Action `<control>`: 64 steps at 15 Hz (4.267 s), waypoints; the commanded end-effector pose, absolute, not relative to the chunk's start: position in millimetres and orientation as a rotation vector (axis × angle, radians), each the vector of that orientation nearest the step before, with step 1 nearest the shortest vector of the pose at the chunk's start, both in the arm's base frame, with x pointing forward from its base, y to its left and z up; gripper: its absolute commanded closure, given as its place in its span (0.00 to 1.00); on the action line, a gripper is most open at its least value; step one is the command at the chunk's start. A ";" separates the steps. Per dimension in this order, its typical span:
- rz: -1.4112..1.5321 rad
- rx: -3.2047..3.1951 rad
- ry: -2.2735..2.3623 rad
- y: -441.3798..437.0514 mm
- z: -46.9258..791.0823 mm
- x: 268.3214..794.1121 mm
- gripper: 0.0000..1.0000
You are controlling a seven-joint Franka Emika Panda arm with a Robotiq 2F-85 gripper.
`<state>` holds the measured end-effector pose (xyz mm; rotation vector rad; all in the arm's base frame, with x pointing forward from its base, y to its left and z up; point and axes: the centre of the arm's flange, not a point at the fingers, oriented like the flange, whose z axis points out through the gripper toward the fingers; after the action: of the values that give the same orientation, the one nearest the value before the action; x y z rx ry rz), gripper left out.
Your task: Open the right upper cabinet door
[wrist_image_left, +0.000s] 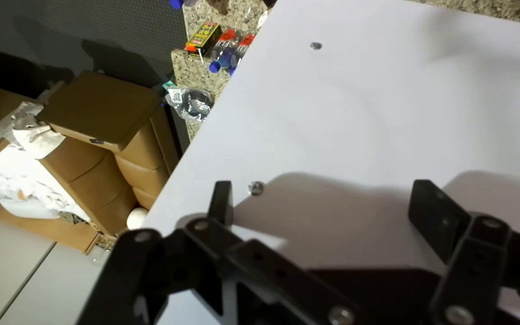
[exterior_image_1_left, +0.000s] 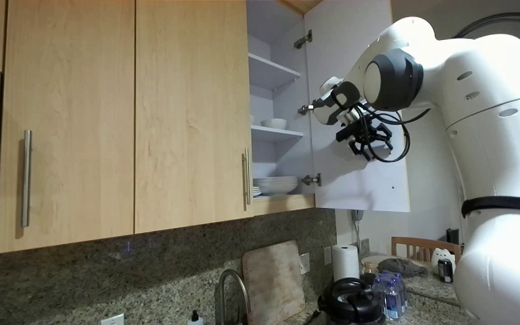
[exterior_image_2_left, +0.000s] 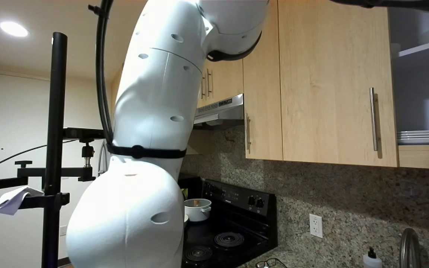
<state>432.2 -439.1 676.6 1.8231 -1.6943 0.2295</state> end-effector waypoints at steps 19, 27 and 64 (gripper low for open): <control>0.148 2.333 -1.492 -342.3 678.1 496.1 0.00; -0.030 2.532 -1.271 -312.2 667.9 524.7 0.00; 0.332 2.854 -0.716 -110.7 600.1 475.6 0.00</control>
<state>492.1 -133.5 616.1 2.8385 -0.7316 0.2948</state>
